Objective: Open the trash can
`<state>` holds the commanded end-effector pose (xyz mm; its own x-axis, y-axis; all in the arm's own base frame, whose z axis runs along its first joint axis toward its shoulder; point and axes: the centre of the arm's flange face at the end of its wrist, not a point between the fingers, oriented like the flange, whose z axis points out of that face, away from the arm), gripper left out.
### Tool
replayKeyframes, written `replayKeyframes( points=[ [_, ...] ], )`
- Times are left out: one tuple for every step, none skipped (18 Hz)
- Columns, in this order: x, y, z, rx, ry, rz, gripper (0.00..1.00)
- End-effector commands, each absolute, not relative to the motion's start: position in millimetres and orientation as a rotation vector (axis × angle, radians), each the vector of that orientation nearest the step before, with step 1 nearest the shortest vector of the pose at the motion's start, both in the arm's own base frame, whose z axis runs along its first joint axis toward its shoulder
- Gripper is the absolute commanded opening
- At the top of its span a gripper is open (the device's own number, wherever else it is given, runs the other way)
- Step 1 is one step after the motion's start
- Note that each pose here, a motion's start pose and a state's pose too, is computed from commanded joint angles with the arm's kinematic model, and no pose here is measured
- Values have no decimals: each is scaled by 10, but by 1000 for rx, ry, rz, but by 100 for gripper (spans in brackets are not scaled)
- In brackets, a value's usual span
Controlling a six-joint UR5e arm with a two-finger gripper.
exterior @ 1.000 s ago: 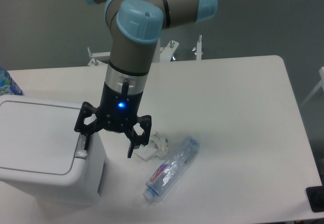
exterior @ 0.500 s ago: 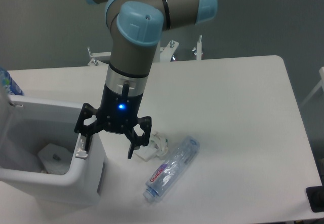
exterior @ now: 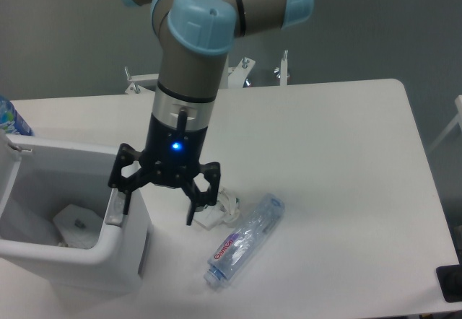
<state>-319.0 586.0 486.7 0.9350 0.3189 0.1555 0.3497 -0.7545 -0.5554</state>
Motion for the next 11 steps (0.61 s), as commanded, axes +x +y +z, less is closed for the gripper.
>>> replayKeyframes(
  points=[
    [-3265, 5811, 4798, -2514, -464, -13, 100],
    [-3356, 5749, 4722, -2547, -451, 43, 100],
    [-3452, 5687, 4613, -2584, -433, 87, 100],
    [-3548, 5633, 4547, -2606, -413, 115, 100],
    [-3653, 5592, 4473, -2620, -401, 125, 100],
    [-3775, 5542, 4415, -2628, -402, 131, 100],
    [-3908, 5484, 4345, -2638, -403, 138, 100],
    [-4016, 5436, 4289, -2652, -398, 149, 100],
    [-4142, 5354, 4234, -2670, -394, 168, 100],
    [-4303, 5239, 4155, -2693, -377, 185, 100],
    [-4429, 5162, 4054, -2718, -344, 193, 100]
  ],
)
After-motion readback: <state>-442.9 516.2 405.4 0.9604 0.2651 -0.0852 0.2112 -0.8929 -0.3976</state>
